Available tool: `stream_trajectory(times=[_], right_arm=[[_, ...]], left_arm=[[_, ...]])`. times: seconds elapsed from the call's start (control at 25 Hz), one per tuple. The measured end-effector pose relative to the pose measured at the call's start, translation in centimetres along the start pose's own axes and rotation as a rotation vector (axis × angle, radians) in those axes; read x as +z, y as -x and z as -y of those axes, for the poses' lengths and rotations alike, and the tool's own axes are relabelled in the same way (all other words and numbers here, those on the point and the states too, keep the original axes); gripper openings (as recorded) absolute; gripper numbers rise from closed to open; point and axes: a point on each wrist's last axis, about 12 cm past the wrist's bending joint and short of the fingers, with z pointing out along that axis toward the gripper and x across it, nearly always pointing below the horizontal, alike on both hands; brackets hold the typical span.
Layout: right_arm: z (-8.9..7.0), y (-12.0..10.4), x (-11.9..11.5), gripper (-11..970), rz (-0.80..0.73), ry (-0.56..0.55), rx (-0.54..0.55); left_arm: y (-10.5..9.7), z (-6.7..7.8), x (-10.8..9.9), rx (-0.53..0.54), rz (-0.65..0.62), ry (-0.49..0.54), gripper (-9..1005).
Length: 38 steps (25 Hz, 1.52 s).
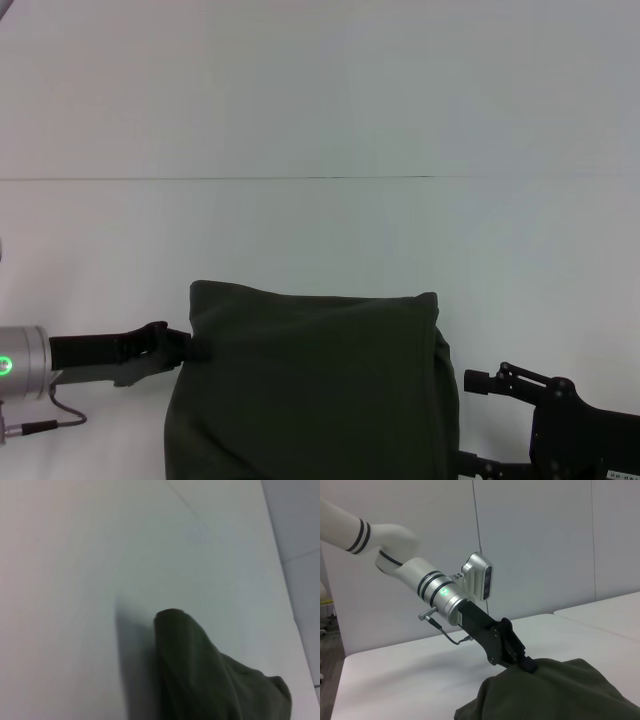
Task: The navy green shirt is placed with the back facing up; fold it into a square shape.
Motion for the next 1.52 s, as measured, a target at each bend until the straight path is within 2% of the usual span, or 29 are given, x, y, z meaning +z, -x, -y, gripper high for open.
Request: stream_trajectory(times=[0.16,0.24,0.36,0.48,0.56,0.68,0.8,0.92,1.04,1.2,1.44,1.52], right_arm=[[0.2,0.0,0.0,940,-0.002,-0.013,-0.003],[0.2,-0.1,0.1,940,-0.002,-0.021,-0.009],[0.1,-0.4,0.2,940,0.0,-0.041,-0.021],[0.0,-0.6,0.4,940,0.018,-0.062,-0.016],[0.1,-0.6,0.5,940,0.033,-0.074,-0.011],[0.3,-0.3,0.7,940,0.063,-0.094,-0.005],[0.0,-0.2,1.2,940,0.071,-0.055,-0.004],[-0.6,-0.5,1.9,940,0.052,-0.002,-0.027],[-1.3,-1.0,2.3,940,0.049,0.021,-0.059],[-2.5,-2.0,2.2,940,0.06,0.022,-0.074],[-4.5,-3.8,1.4,940,0.061,-0.004,-0.042],[-4.9,-4.2,1.0,940,0.057,-0.023,-0.04]], left_arm=[[-0.1,0.3,-0.6,0.095,0.021,-0.031,56],[-0.2,0.4,-1.2,0.179,0.062,-0.048,66],[-0.4,0.1,-2.3,0.283,0.119,-0.052,145],[-0.7,0.2,-3.8,0.437,0.164,-0.099,224],[-1.1,0.5,-4.9,0.564,0.189,-0.136,448],[-2.1,1.1,-6.4,0.744,0.206,-0.204,504],[-3.1,1.4,-7.3,0.849,0.201,-0.254,559],[-4.6,1.3,-7.6,0.972,0.2,-0.289,615],[-6.7,0.9,-7.4,1.079,0.194,-0.281,696],[-9.1,0.5,-7.2,1.149,0.162,-0.245,871],[-11.0,-0.4,-7.0,1.11,0.13,-0.248,946],[-11.1,-0.6,-7.0,1.097,0.132,-0.24,943]])
